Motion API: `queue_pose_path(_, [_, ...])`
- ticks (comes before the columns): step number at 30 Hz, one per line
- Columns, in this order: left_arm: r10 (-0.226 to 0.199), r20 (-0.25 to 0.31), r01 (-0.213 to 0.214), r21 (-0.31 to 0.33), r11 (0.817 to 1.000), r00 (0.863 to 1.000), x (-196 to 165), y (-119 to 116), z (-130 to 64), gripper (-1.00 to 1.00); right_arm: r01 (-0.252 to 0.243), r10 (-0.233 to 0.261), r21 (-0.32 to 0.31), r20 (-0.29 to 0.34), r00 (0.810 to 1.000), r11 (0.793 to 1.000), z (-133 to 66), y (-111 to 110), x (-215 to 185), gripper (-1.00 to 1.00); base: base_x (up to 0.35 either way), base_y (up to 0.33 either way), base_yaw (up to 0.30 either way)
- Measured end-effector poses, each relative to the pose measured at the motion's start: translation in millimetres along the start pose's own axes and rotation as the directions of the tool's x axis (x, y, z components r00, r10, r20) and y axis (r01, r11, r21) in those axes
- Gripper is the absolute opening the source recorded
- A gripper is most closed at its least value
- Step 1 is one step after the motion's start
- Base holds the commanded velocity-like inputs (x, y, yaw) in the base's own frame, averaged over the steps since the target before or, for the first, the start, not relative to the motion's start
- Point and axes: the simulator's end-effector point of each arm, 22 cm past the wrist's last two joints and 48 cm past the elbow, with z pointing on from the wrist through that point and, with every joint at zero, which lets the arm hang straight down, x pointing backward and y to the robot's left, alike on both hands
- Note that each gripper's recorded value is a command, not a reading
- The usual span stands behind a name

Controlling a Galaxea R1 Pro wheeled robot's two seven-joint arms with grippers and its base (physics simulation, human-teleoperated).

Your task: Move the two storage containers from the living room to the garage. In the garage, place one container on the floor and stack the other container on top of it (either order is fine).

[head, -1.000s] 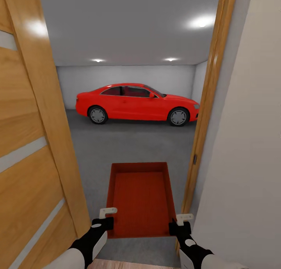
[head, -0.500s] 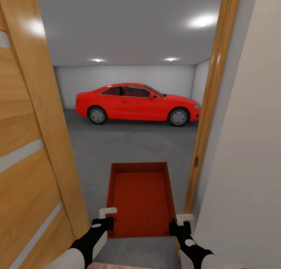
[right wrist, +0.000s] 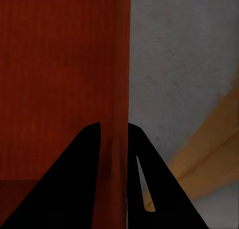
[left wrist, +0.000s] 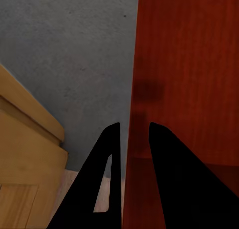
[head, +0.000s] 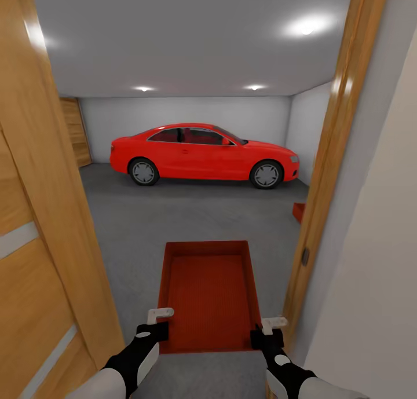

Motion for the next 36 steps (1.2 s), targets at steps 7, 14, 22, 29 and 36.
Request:
queue_pose_path(7, [0.0, 0.0, 0.0, 0.0, 1.0, 1.0, -0.1, -0.1, 0.2, -1.0, 0.001, -0.001, 0.0, 0.0, 1.0, 1.0, 0.3, 0.0, -0.1, -1.0, 0.221, 0.105, 0.0])
queue_pose_path(14, [-0.001, 0.0, 0.001, 0.0, 1.0, 1.0, -0.1, -0.1, 0.5, -1.0, 0.001, -0.001, 0.0, 0.0, 1.0, 1.0, 0.5, 0.0, -0.1, -1.0, 0.014, 0.006, 0.0])
queue_pose_path(22, [0.001, -0.001, -0.001, 0.0, 1.0, 1.0, 0.1, 0.0, 0.2, -1.0, 0.0, 0.0, 0.0, -0.001, 1.0, 1.0, 0.2, 0.0, 0.3, -1.0, 0.073, 0.093, 0.0])
queue_pose_path(29, [0.001, -0.001, -0.001, 0.0, 1.0, 1.0, 0.1, 0.0, 0.2, -1.0, 0.0, 0.0, 0.0, -0.001, 1.0, 1.0, 0.1, 0.0, 0.3, -1.0, 0.174, 0.204, 0.0])
queue_pose_path(36, [0.0, 0.0, 0.0, 0.0, 1.0, 1.0, -0.1, -0.1, 0.4, -1.0, 0.0, 0.0, 0.0, 0.0, 1.0, 1.0, 0.5, -0.1, -0.1, -1.0, 0.037, 0.035, -0.113])
